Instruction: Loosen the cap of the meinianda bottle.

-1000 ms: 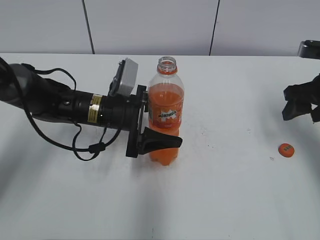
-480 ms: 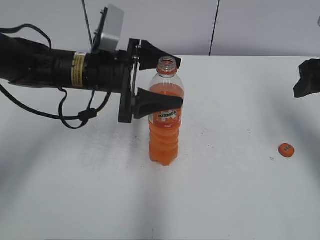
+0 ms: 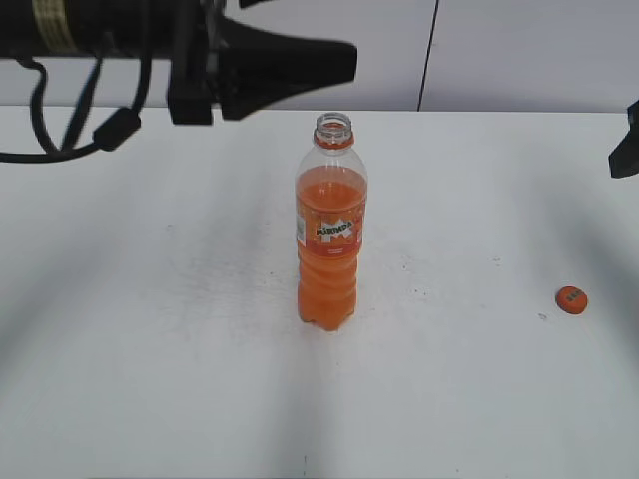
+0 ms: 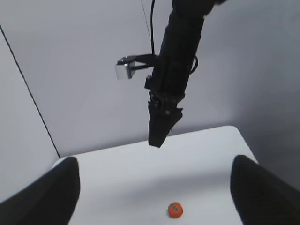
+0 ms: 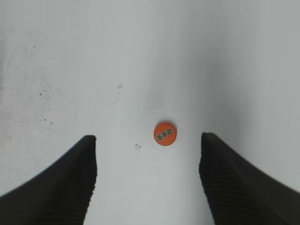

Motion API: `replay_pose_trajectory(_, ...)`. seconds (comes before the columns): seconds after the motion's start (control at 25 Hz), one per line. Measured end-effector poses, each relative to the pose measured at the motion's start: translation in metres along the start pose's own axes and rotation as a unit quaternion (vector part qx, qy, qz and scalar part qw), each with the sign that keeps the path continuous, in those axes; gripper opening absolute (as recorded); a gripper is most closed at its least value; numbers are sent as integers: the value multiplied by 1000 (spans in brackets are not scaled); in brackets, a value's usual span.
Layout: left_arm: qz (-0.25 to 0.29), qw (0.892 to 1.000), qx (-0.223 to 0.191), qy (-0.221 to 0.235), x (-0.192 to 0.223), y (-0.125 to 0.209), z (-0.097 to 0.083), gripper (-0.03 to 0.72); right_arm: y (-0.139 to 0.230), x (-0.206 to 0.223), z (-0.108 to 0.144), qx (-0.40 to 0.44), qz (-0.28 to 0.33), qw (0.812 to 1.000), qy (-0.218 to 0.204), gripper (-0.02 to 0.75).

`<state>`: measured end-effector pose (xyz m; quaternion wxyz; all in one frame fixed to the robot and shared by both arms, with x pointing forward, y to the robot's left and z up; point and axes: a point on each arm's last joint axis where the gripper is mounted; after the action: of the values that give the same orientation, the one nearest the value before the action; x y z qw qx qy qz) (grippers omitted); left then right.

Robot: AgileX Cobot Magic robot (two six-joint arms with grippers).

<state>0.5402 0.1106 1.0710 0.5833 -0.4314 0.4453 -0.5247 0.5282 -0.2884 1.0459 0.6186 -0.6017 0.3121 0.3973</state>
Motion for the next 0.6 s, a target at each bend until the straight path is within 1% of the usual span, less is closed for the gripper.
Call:
replay_pose_trajectory(0.08,-8,1000,4,-2,-8,-27,-8,593,1,-7,1,-1,-5,1000,-1,513)
replay_pose_trajectory(0.12,-2,1000,3,-5,-12,-40,-12,591,1,-12,2,-2,-9,1000,-1,513)
replay_pose_trajectory(0.16,11,1000,7,-18,-15,-49,-14,591,2,-16,2,-3,-12,1000,-1,513)
replay_pose_trajectory(0.2,38,998,11,-44,-20,-57,-16,591,2,-19,3,-3,-15,1000,-1,513)
replay_pose_trajectory(0.24,71,994,13,-83,-25,-62,-14,591,3,-22,3,-4,-18,1000,-1,513)
replay_pose_trajectory(0.28,101,987,10,-122,-30,-63,-11,591,3,-26,4,-5,-20,1000,-2,513)
replay_pose_trajectory(0.36,163,962,-9,-218,-41,-58,2,591,5,-31,4,-6,-21,1000,-2,513)
replay_pose_trajectory(0.4,182,944,-32,-273,-48,-53,10,591,5,-33,5,-6,-23,1000,-3,513)
replay_pose_trajectory(0.44,193,928,-55,-314,-55,-46,17,591,6,-35,5,-7,-23,1000,-3,513)
replay_pose_trajectory(0.48,204,909,-74,-355,-63,-37,23,591,7,-36,5,-7,-21,1000,-4,513)
replay_pose_trajectory(0.52,214,893,-91,-385,-71,-27,28,591,8,-37,6,-7,-18,1000,-4,513)
replay_pose_trajectory(0.56,224,880,-106,-406,-78,-17,30,591,8,-38,6,-7,-16,1000,-5,514)
replay_pose_trajectory(0.6,234,870,-119,-418,-83,-7,32,591,10,-39,6,-7,-12,1000,-6,514)
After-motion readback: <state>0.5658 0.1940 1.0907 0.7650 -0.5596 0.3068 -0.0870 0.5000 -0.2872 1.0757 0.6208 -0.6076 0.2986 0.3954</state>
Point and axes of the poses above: a point on each arm's last joint axis where the gripper is mounted, x pointing out along that axis toward the gripper, z along the wrist's bending axis when the last joint is at zero, y = z × x
